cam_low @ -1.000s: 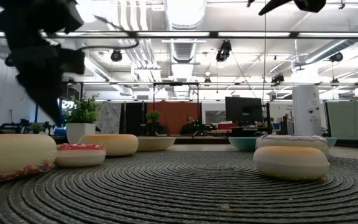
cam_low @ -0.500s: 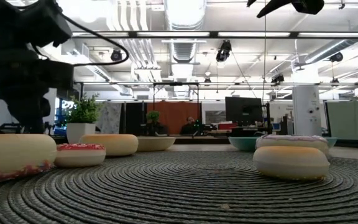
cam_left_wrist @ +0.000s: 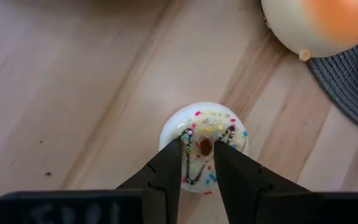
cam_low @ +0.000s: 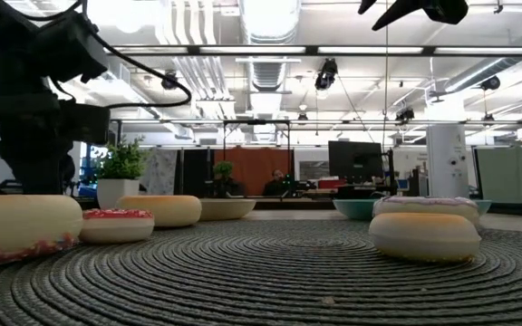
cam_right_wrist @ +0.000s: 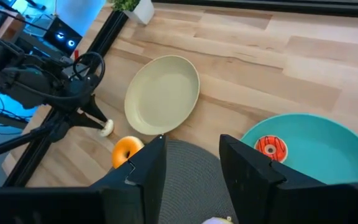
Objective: Pick & Place donuts
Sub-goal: Put the small white donut on the green plate
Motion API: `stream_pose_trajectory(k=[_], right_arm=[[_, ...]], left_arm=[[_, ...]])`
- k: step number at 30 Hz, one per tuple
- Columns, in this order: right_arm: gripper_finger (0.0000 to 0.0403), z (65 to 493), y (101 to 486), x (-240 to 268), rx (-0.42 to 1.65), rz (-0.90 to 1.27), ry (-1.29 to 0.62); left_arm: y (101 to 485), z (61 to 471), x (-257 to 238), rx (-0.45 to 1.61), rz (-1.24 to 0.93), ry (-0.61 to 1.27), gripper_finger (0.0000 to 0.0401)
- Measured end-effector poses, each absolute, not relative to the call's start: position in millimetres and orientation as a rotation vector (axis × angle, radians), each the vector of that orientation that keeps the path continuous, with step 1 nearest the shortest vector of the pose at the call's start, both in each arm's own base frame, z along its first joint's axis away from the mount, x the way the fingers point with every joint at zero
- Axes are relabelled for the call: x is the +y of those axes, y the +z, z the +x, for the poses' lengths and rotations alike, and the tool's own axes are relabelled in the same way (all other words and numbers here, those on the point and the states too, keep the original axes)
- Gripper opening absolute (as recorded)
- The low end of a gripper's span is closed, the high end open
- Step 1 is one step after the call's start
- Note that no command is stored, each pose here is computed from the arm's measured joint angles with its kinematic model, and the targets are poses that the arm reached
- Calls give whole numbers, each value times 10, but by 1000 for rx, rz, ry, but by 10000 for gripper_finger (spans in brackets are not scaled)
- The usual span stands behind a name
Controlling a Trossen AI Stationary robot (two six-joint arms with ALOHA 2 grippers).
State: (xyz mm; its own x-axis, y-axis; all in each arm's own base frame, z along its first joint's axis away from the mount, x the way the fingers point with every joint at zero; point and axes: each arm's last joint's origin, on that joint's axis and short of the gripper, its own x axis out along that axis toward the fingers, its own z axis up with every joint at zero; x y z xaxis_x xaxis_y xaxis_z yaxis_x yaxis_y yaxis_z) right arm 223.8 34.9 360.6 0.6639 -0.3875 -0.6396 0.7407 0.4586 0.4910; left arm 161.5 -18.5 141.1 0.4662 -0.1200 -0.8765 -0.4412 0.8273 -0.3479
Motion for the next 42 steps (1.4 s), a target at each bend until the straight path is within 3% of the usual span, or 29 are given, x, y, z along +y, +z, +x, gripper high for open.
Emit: stream_pose_trajectory(k=[13, 26, 42], right_arm=[[139, 2237, 3608, 336, 482, 830, -729], [139, 2231, 3605, 335, 490, 823, -729], [135, 2231, 3605, 332, 485, 825, -734]], left_arm=[[1722, 1732, -193, 1035, -477, 137, 78], [1582, 1753, -248, 1059, -358, 54, 78], [1380, 1907, -269, 1116, -347, 129, 78]])
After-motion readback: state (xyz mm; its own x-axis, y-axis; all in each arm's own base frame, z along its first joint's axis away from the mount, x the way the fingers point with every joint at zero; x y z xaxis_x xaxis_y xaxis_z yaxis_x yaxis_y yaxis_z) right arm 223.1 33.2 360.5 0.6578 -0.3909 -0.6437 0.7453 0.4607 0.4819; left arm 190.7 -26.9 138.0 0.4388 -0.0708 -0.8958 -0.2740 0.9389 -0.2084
